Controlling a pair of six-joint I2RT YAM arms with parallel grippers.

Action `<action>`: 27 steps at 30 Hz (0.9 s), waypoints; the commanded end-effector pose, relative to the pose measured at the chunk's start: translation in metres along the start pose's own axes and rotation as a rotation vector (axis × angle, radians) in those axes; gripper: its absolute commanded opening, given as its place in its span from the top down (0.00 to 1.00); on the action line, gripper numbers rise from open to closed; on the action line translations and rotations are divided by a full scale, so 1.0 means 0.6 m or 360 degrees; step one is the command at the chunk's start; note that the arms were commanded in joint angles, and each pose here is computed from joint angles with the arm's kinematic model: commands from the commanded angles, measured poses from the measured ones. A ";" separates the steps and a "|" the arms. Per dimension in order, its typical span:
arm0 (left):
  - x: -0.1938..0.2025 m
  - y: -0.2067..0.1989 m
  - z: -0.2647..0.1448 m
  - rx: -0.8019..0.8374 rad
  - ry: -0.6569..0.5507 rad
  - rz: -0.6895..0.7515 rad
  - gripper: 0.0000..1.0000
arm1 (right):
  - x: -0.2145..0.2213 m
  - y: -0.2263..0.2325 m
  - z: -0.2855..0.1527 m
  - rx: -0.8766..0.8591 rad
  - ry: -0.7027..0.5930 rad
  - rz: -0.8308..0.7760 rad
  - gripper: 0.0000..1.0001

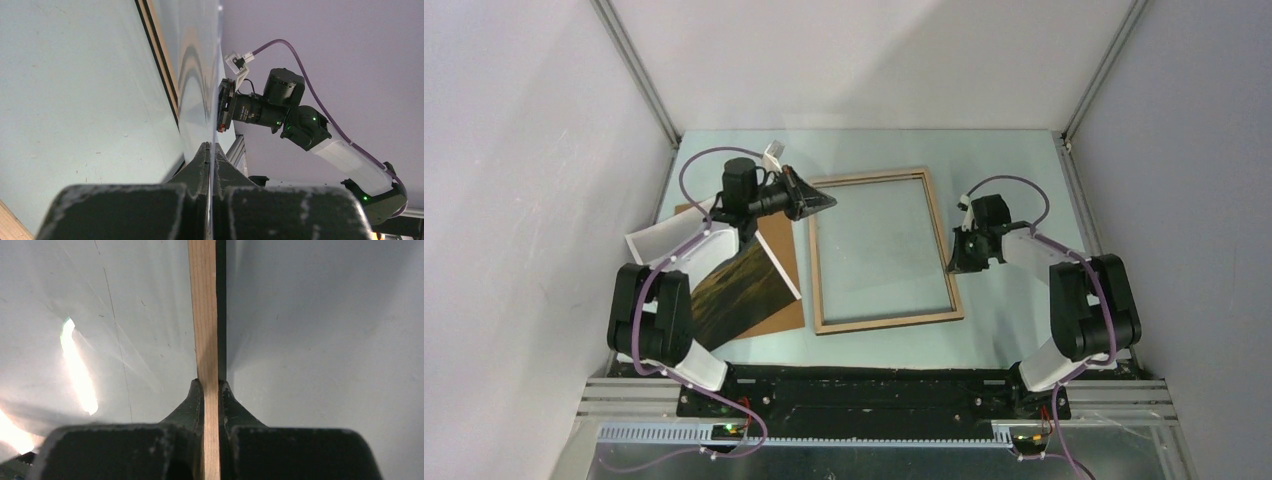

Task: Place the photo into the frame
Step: Move the photo frame to the center of the board.

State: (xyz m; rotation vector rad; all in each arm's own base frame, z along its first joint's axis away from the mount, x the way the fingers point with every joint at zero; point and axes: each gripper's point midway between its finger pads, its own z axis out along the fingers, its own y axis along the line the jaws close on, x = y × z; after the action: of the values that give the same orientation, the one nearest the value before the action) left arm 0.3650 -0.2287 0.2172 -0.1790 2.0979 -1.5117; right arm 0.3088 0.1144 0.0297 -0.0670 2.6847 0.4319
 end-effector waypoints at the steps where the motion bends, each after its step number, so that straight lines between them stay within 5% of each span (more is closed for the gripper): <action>1: -0.001 -0.042 -0.001 0.0102 -0.0038 0.0125 1.00 | -0.032 0.019 -0.020 -0.0097 -0.0125 0.0064 0.92; 6: 0.005 -0.048 -0.001 0.0118 -0.0037 0.0136 1.00 | -0.054 0.016 -0.043 -0.0157 -0.0209 0.0096 0.63; 11: 0.011 -0.053 0.000 0.0133 -0.0030 0.0123 1.00 | -0.088 -0.013 -0.085 -0.0208 -0.0354 0.0201 0.49; 27: 0.037 -0.057 0.046 0.0191 0.0119 0.0083 1.00 | -0.116 -0.113 -0.153 -0.0284 -0.0540 0.0475 0.48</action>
State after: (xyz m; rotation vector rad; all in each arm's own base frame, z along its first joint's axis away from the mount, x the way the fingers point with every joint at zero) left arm 0.3490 -0.2619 0.2084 -0.1172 2.1243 -1.5859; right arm 0.3428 0.0179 0.1078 0.3593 2.3539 0.6483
